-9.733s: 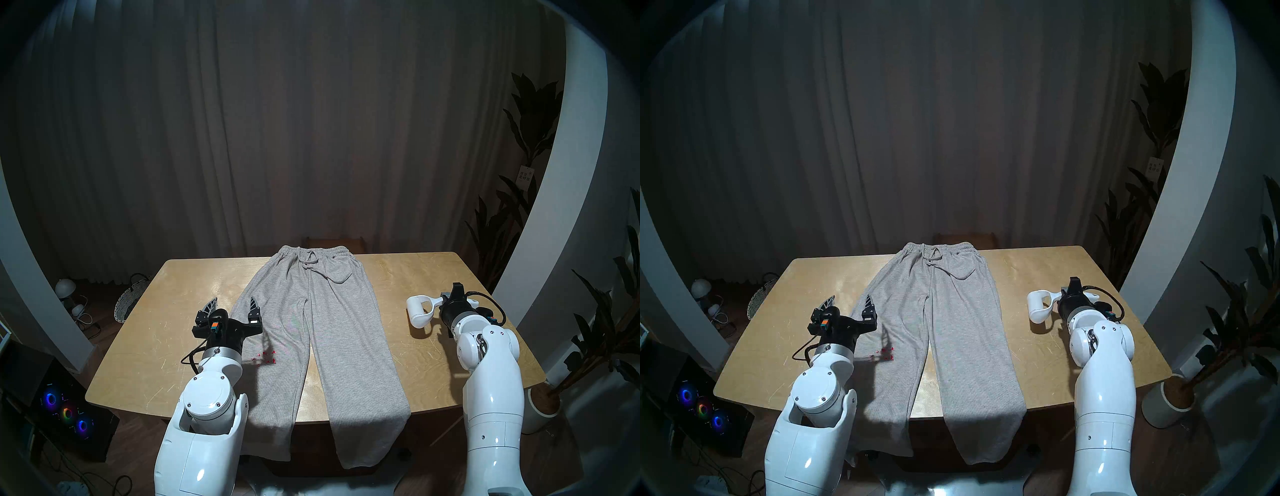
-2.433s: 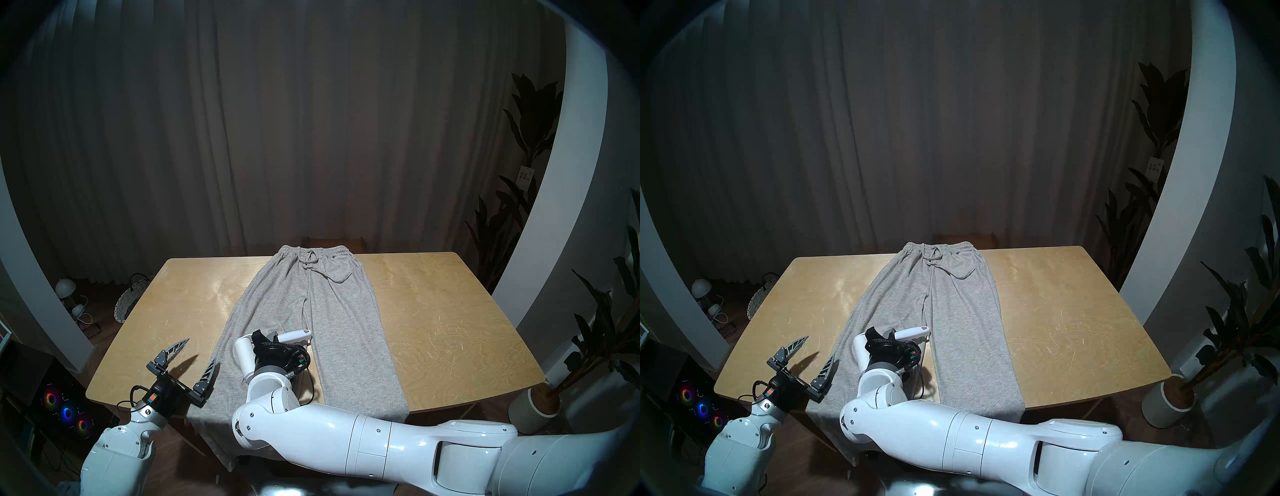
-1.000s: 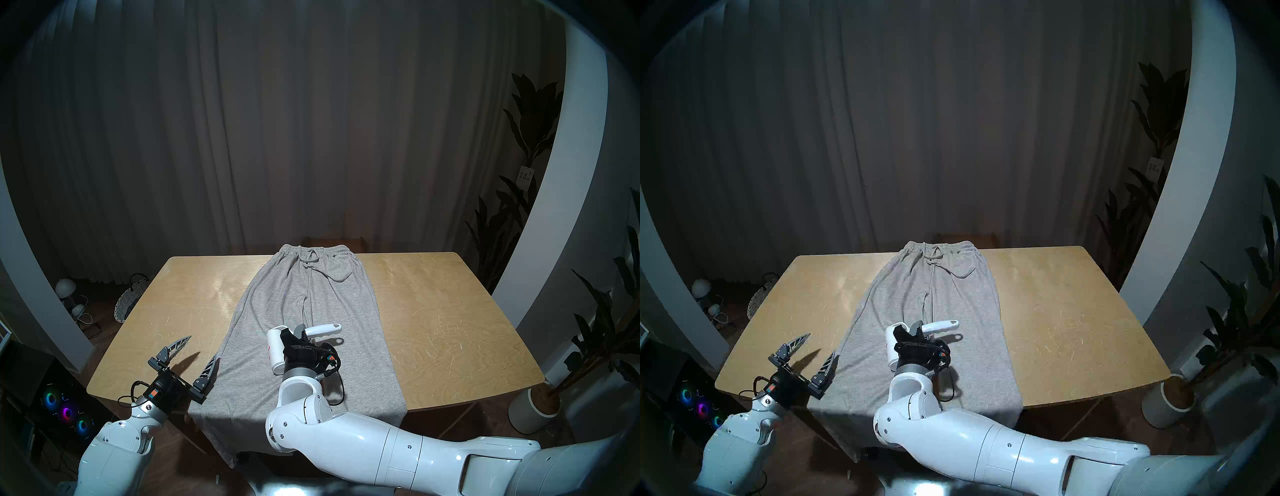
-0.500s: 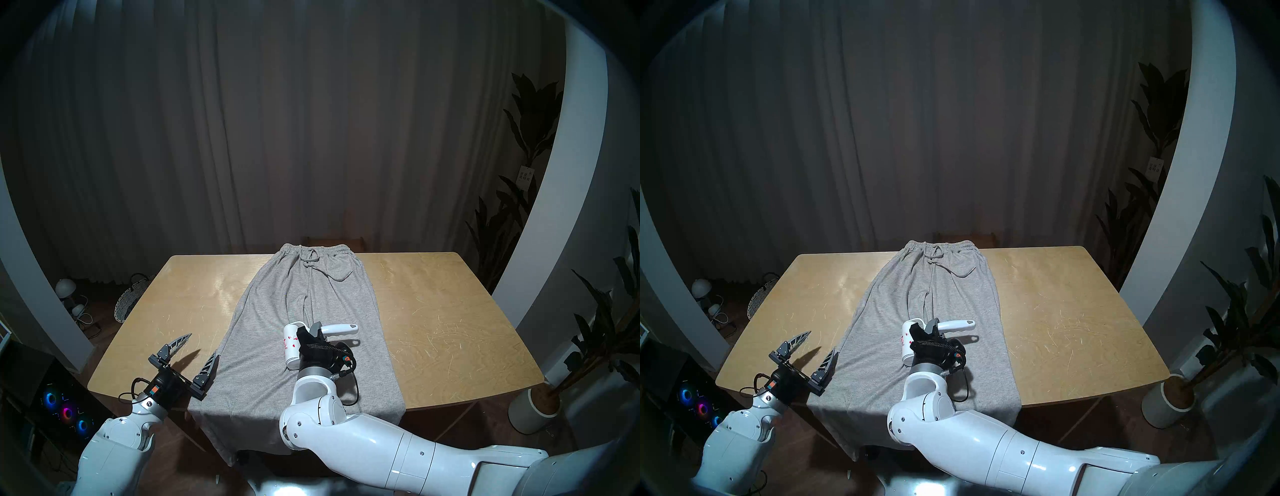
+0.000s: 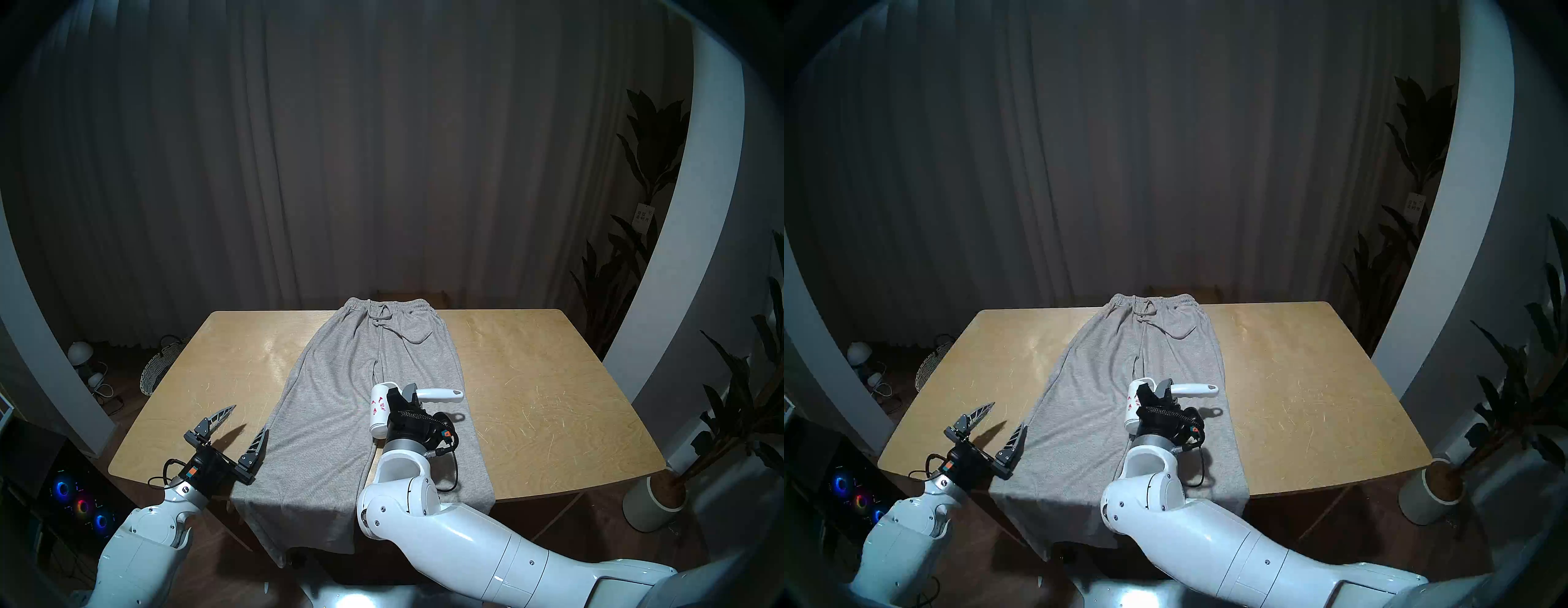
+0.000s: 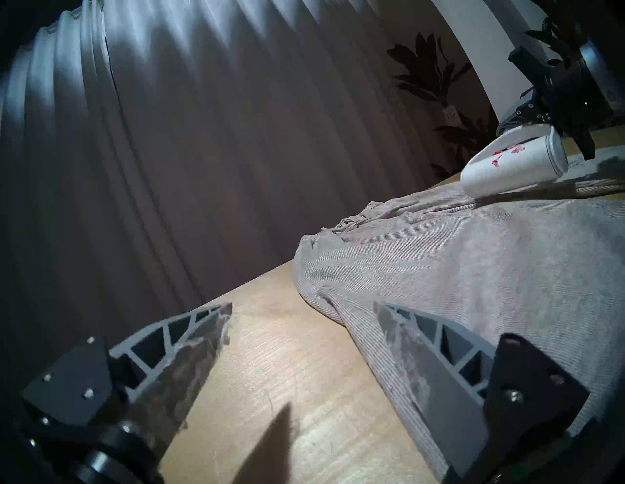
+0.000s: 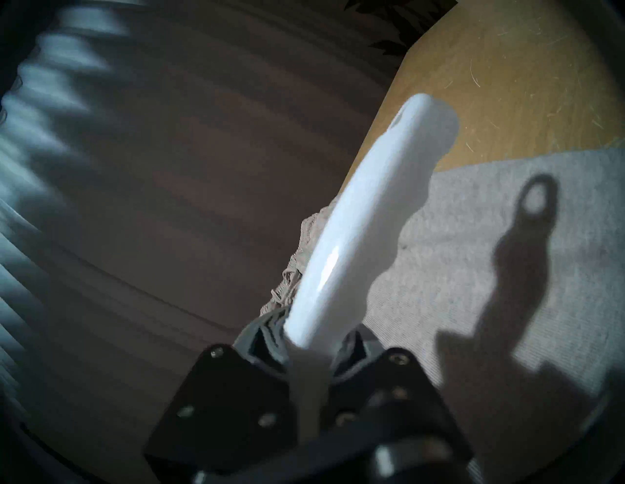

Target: Remove lint and debris from pants with a lint roller

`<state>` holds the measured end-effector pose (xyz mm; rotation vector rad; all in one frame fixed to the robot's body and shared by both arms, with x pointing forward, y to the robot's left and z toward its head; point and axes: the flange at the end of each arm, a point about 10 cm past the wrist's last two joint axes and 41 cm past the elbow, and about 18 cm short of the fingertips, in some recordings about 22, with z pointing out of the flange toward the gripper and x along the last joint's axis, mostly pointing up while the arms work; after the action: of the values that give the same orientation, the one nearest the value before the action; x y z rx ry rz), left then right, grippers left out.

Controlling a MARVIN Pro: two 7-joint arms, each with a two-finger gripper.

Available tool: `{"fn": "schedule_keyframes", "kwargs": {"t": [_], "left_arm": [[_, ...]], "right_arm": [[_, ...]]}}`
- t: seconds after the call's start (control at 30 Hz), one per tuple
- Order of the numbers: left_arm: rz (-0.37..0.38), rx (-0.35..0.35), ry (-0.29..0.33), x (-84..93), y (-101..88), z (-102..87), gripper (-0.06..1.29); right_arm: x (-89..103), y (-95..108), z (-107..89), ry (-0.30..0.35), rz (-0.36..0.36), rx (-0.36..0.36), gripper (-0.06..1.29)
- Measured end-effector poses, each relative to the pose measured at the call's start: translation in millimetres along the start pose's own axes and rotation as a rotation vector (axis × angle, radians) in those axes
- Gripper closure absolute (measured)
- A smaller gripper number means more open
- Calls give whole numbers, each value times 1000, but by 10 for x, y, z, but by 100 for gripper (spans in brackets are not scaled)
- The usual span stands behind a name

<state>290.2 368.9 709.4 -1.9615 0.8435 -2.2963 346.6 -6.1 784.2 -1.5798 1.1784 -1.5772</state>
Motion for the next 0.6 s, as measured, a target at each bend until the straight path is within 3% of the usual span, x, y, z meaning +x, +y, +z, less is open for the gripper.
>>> {"fn": "schedule_keyframes", "kwargs": {"t": [0.23, 0.6], "left_arm": [[-40, 10, 58, 81, 102, 43, 5], [-51, 67, 109, 126, 32, 8, 3]], "right_arm": [[71, -144, 20, 27, 42, 13, 119], [190, -155, 101, 68, 67, -7, 119]]}}
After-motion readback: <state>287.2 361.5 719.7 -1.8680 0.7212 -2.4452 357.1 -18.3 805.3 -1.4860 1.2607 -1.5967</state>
